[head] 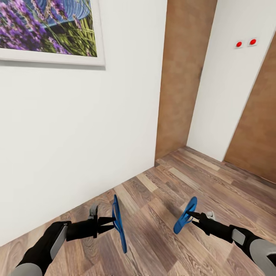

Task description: In the bedroom, move the book from the bed onto either nightstand, and place the two sandals side by side next to the bed.

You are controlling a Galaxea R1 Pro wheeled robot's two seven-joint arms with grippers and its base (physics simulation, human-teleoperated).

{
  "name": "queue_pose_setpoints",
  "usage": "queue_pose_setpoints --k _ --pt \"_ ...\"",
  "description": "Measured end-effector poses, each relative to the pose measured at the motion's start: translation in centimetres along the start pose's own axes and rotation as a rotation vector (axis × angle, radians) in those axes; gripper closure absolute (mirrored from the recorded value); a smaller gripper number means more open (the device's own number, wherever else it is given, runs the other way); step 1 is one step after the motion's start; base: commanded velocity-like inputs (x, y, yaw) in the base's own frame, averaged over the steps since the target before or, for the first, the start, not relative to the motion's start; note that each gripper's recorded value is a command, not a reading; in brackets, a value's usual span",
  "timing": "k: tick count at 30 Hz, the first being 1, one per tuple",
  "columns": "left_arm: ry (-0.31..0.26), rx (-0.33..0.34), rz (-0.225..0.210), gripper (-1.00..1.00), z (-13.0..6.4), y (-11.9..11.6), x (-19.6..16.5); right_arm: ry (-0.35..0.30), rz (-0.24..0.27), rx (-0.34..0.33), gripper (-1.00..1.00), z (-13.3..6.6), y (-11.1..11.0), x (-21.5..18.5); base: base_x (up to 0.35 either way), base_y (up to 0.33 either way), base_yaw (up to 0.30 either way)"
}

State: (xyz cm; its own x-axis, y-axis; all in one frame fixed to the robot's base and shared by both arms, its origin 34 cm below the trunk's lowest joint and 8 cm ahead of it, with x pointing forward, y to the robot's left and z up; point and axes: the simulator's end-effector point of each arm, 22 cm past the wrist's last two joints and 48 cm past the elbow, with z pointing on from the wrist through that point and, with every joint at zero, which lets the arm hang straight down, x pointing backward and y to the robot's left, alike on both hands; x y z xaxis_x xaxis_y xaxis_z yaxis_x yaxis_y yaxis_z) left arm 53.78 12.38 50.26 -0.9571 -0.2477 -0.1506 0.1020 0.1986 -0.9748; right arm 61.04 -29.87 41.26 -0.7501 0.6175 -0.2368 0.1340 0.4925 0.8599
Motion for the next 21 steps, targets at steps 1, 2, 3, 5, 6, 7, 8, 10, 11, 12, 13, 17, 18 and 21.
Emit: queue_pose_setpoints --k 1,2,3,5,6,7,8,10,11,12,13,17,18,21 --pt "0.0 -0.001 -0.001 1.0 -0.01 0.04 0.01 0.0 0.0 0.001 1.0 0.0 -0.04 0.01 -0.048 -0.043 0.197" --pt "0.0 -0.001 -0.001 1.0 -0.01 0.07 0.01 0.0 0.0 0.001 1.0 0.0 -0.07 0.0 -0.039 -0.034 0.197" --pt "0.0 -0.001 -0.002 1.0 -0.01 0.1 0.02 0.0 0.001 0.002 1.0 0.01 -0.1 0.02 -0.025 -0.022 0.198" --pt "0.0 -0.002 -0.003 1.0 -0.01 0.16 0.03 0.001 0.001 0.002 1.0 0.04 -0.15 0.05 -0.018 -0.016 0.198" --pt "0.001 -0.002 -0.004 1.0 -0.01 0.19 0.03 0.001 0.001 0.003 1.0 0.06 -0.18 0.07 -0.013 -0.011 0.198" --pt "0.001 -0.002 -0.005 1.0 -0.01 0.23 0.05 0.001 0.002 0.003 1.0 0.07 -0.21 0.09 -0.008 -0.007 0.198" --pt "0.001 -0.002 -0.006 1.0 -0.01 0.26 0.06 0.002 0.002 0.004 1.0 0.08 -0.24 0.1 -0.006 -0.006 0.198" --pt "0.001 -0.003 -0.007 1.0 0.0 0.32 0.07 0.002 0.003 0.004 1.0 0.1 -0.3 0.13 -0.004 -0.004 0.198" --pt "0.001 -0.003 -0.008 1.0 0.01 0.35 0.08 0.003 0.003 0.005 1.0 0.11 -0.34 0.15 -0.003 -0.002 0.198" --pt "0.001 -0.003 -0.008 1.0 0.01 0.38 0.09 0.003 0.003 0.005 1.0 0.12 -0.36 0.17 -0.002 -0.002 0.198" --pt "0.001 -0.003 -0.009 1.0 0.0 0.41 0.09 0.004 0.004 0.006 1.0 0.13 -0.39 0.18 -0.001 -0.001 0.198" --pt "0.001 -0.005 -0.011 1.0 -0.13 0.56 0.06 0.005 0.005 0.007 1.0 0.17 -0.51 0.24 -0.001 0.0 0.198" --pt "0.001 -0.005 -0.012 1.0 -0.14 0.59 0.07 0.005 0.005 0.008 1.0 0.18 -0.54 0.26 0.0 0.0 0.198" --pt "-0.001 -0.007 -0.013 1.0 -0.25 0.7 0.02 0.006 0.006 0.009 1.0 0.21 -0.62 0.28 0.0 0.0 0.198"
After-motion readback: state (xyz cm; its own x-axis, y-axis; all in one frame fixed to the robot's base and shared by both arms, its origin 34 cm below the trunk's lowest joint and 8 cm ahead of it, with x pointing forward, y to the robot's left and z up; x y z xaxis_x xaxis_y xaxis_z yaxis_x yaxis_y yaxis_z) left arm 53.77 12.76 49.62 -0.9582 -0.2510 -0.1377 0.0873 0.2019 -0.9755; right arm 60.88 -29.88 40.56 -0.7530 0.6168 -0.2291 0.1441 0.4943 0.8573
